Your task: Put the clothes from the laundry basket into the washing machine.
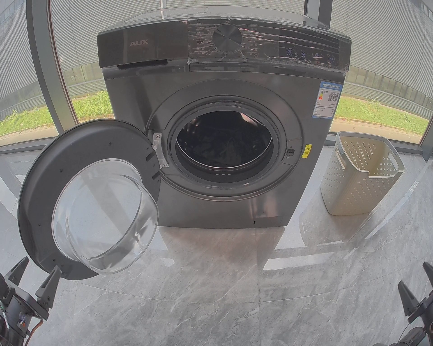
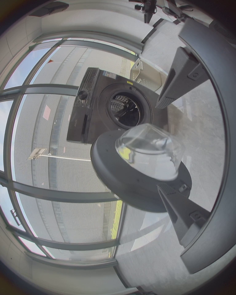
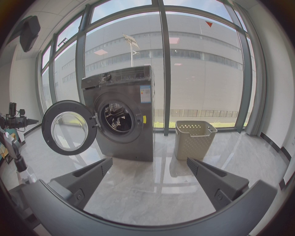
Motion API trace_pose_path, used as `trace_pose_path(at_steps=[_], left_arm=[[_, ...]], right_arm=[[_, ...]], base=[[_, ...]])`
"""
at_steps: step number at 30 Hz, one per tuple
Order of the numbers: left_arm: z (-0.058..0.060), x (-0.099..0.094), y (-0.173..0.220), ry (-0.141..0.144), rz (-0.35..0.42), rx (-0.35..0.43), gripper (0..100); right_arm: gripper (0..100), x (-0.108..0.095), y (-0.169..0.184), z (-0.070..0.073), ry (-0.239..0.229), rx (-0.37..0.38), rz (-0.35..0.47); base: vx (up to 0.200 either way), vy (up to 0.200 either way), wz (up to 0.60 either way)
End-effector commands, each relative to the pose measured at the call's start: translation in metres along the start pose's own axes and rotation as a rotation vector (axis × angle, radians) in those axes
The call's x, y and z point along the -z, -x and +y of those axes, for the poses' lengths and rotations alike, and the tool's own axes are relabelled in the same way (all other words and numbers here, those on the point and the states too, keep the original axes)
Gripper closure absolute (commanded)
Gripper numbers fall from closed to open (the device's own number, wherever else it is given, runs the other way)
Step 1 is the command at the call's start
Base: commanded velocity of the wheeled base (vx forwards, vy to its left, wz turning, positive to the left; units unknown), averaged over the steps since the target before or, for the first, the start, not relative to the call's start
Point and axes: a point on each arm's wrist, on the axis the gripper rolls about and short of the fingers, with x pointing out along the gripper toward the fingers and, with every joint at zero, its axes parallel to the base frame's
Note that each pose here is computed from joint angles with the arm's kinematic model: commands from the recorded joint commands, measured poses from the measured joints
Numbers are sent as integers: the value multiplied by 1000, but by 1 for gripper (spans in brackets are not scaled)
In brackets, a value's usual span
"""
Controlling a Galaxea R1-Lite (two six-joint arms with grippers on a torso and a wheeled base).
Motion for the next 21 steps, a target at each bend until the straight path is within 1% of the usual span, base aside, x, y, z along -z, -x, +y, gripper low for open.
trace_pose_path(at_steps=[1,4,5,6,7,8,9,10,11,12,13,14,16,21], left_arm=[[12,14,28,23,-95,-111,0],[13,17,34,21,-118,-141,0],[14,18,35,20,-122,-145,0],[14,21,38,7,-125,-156,0],[14,23,40,-2,-127,-168,0],[15,28,46,-38,-136,-209,0],[15,31,48,-51,-142,-225,0],[14,38,54,-82,-155,-241,0],[14,45,59,-108,-157,-227,0],[13,48,59,-124,-130,-197,0],[12,50,59,-116,-111,-167,0],[12,49,59,-87,-116,-162,0],[12,49,59,-69,-113,-158,0],[12,49,60,-59,-101,-151,0]], right_arm=[[0,26,22,3,0,53,-47],[0,27,24,5,12,28,-67],[0,28,24,5,19,36,-68],[0,31,24,4,21,78,-47],[0,31,24,3,19,92,-47],[0,31,24,3,2,112,-45],[0,31,24,3,-1,107,-45],[0,31,24,3,-1,106,-45],[0,31,24,3,-1,107,-45],[0,31,24,3,-1,106,-46],[0,31,24,3,-1,106,-46],[0,31,24,3,-4,105,-47],[0,31,24,3,-6,104,-47],[0,31,24,3,-7,102,-47]], base=[[0,0,0],[0,0,0],[0,0,0],[0,0,0],[0,0,0],[0,0,0],[0,0,0],[0,0,0],[0,0,0],[0,0,0],[0,0,0],[0,0,0],[0,0,0],[0,0,0]])
